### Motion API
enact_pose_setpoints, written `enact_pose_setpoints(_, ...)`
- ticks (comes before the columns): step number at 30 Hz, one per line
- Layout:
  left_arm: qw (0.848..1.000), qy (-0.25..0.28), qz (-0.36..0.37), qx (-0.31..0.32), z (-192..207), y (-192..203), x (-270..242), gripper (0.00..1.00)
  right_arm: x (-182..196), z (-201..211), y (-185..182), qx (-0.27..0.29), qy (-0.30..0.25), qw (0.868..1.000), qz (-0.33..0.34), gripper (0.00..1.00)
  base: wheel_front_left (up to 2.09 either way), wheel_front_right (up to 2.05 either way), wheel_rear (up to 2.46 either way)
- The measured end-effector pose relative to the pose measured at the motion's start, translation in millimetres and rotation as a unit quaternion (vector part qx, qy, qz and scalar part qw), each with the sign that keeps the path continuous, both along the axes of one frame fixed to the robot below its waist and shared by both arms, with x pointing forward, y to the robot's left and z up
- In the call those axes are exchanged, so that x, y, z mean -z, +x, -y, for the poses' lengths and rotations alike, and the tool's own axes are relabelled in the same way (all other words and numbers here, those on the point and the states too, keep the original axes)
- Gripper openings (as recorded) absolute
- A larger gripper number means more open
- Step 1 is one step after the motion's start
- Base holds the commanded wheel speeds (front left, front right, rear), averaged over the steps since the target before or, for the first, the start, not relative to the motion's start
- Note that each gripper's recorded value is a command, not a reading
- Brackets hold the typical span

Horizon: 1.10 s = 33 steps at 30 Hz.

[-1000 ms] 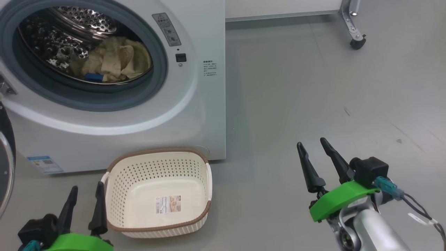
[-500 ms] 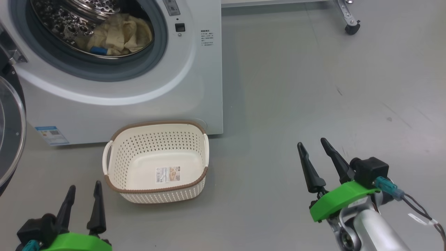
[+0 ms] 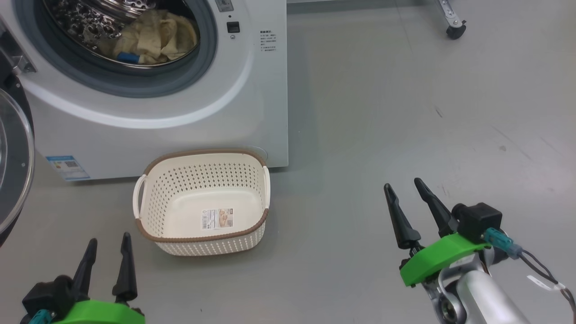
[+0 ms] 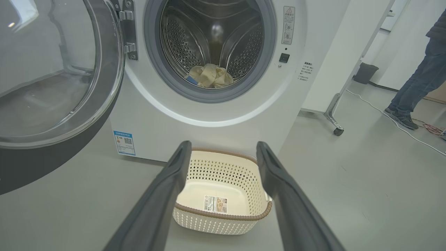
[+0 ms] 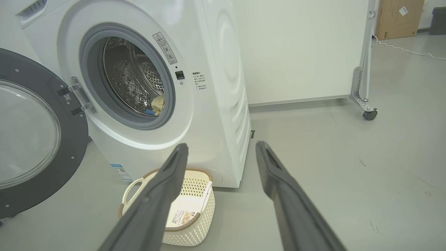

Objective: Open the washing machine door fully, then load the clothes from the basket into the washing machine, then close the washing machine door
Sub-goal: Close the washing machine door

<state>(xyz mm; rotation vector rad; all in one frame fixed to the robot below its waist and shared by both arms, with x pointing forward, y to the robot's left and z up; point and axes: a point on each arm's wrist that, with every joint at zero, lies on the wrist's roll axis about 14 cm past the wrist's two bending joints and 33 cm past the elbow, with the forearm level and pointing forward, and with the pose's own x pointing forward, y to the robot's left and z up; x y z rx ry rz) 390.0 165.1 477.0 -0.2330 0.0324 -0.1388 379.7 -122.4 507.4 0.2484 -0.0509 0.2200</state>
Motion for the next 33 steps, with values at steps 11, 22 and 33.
enact_pose_setpoints(11,1.0,0.0,-0.001,0.004,2.9,0.8,0.7,1.0,0.4,1.7,-0.5,0.002,0.0,1.0,-0.001,1.0,0.0,0.0,0.0)
enact_pose_setpoints(22,1.0,0.005,0.002,0.003,1.0,-4.1,-0.9,1.0,-1.4,-6.6,1.0,-0.009,0.004,1.0,0.001,1.0,0.0,0.0,0.0)
enact_pose_setpoints(33,0.999,0.002,-0.005,-0.033,-20.7,-19.8,3.0,1.0,3.1,-40.2,10.5,-0.058,0.005,0.998,-0.005,1.0,0.0,0.0,0.0)
